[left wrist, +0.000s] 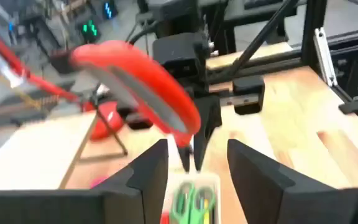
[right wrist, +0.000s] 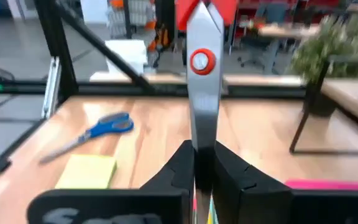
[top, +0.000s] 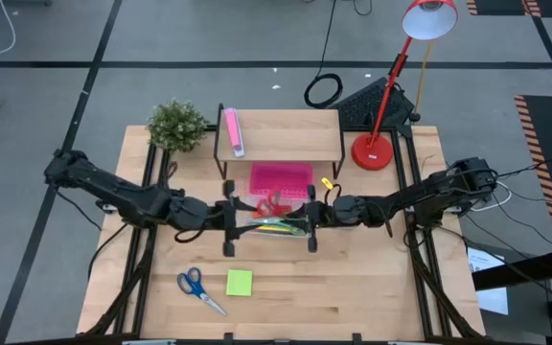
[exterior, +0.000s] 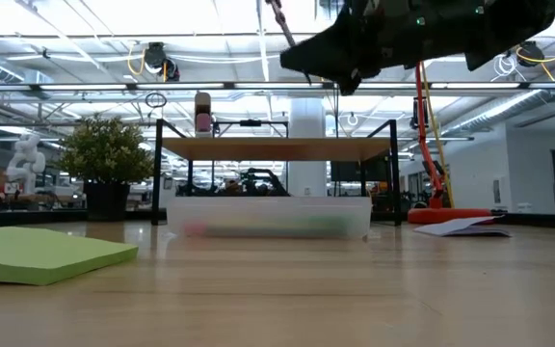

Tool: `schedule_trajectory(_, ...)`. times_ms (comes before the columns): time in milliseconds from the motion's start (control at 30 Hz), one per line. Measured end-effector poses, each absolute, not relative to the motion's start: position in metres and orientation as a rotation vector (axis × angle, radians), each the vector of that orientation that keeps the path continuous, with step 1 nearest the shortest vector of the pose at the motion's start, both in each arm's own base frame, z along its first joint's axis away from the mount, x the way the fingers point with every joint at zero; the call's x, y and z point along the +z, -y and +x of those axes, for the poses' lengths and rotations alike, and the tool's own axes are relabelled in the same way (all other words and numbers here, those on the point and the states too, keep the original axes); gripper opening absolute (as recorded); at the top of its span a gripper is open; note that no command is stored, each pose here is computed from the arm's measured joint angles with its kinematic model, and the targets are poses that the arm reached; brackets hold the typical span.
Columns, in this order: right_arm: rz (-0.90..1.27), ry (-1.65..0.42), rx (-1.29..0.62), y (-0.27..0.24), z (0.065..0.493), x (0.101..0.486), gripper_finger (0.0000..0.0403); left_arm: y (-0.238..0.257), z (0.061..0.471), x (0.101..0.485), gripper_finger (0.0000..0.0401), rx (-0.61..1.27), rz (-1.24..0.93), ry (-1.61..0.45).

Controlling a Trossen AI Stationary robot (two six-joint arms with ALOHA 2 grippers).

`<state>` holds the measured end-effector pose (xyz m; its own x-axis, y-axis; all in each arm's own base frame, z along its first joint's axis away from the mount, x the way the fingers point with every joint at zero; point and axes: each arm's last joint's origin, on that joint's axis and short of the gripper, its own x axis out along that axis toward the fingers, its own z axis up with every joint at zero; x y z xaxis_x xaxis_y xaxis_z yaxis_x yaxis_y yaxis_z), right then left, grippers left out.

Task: Pack school essentials
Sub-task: Put the red scissors into the supply box

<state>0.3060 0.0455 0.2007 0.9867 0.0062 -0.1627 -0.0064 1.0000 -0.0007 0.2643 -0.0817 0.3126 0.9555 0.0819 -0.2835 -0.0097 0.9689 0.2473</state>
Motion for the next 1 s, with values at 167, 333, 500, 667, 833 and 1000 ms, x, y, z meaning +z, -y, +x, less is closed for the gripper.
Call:
schedule_trajectory(167, 0.009, -0.304, -0.034, -0.034, 0.303, 0.190, 0.0010, 0.071, 0.237, 0.314, 0.0172, 0.114, 0.142, -0.428)
schedule_trajectory(333, 0.034, -0.396, -0.042, -0.023, 0.301, 0.182, 0.0002, 0.065, 0.220, 0.308, 0.0172, 0.168, 0.075, -0.556)
schedule_trajectory(500, 0.095, -0.454, -0.066, -0.010, 0.299, 0.177, 0.0001, 0.062, 0.215, 0.301, 0.0173, 0.214, 0.067, -0.632)
schedule_trajectory(667, 0.166, -0.530, -0.030, -0.002, 0.296, 0.171, 0.0000, 0.062, 0.215, 0.297, 0.0172, 0.226, 0.076, -0.641)
schedule_trajectory(833, 0.113, -0.589, -0.072, -0.002, 0.294, 0.165, 0.0000, 0.061, 0.216, 0.298, 0.0173, 0.260, 0.095, -0.618)
schedule_trajectory(1000, -0.098, -0.571, -0.219, -0.009, 0.293, 0.166, 0.0000, 0.055, 0.217, 0.299, 0.0173, 0.331, 0.081, -0.600)
